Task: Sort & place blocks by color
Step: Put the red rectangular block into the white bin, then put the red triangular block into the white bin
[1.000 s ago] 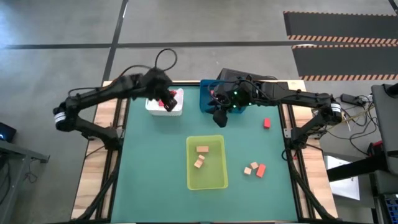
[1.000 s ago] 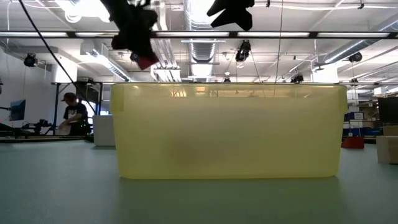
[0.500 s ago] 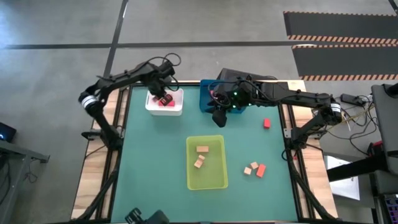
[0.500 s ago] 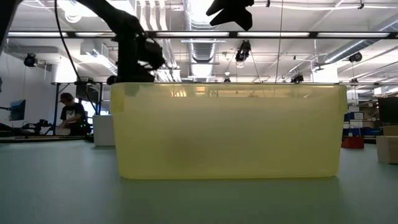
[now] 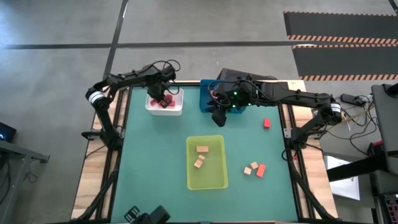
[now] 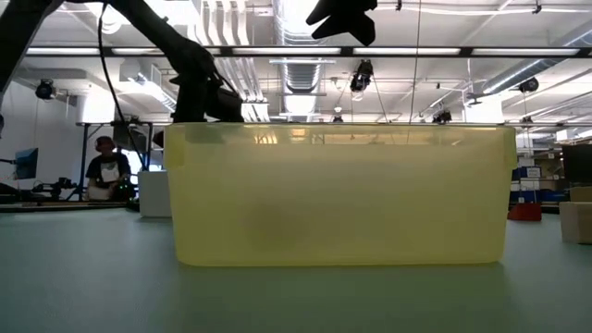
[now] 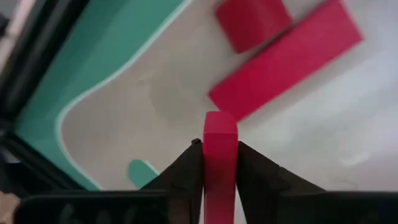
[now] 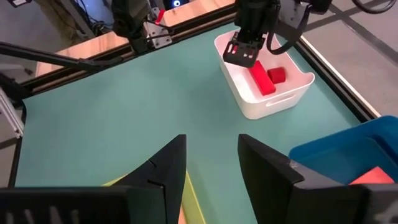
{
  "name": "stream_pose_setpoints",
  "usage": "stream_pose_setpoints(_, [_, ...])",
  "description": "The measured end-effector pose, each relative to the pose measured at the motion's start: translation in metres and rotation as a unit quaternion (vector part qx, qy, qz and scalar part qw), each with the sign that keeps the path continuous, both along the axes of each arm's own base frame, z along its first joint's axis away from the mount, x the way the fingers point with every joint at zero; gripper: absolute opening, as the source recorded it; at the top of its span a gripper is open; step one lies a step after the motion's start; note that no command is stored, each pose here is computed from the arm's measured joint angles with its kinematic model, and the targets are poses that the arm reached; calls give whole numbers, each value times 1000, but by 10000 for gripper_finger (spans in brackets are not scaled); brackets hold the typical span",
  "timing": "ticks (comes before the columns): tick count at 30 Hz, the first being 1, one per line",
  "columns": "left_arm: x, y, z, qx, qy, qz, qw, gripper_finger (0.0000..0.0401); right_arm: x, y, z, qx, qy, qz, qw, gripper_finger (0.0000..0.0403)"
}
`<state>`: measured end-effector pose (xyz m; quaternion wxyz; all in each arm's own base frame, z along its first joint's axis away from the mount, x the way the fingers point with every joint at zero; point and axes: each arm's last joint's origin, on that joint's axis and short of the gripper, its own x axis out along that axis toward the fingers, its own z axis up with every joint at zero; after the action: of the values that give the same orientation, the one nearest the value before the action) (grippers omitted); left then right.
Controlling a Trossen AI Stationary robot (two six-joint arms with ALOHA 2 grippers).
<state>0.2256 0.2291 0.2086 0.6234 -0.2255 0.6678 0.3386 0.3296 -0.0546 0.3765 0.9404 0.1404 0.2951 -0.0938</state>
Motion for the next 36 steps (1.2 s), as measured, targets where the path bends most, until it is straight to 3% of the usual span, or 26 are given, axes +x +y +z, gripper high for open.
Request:
stream_pose_setpoints(6, [0, 1, -1, 10, 8, 0, 1000, 104, 0, 0, 0, 4, -3, -5, 1000, 137])
stream_pose_setpoints(15, [0, 0, 1, 10, 8, 0, 1000, 110, 0, 0, 0, 53, -5, -40, 998, 132])
stream_pose_setpoints(25, [-4, -28, 52, 62, -74, 17, 995, 111, -14, 0, -18, 137, 93, -130, 978, 118])
stream_pose_setpoints(30, [-4, -54, 88, 115, -161, 11, 980, 111, -22, 1, -35, 145, 155, -170, 962, 110])
stream_pose_setpoints(36, [-3, -82, 128, 182, -277, -28, 943, 111, -33, -3, -62, 148, 222, -245, 932, 103])
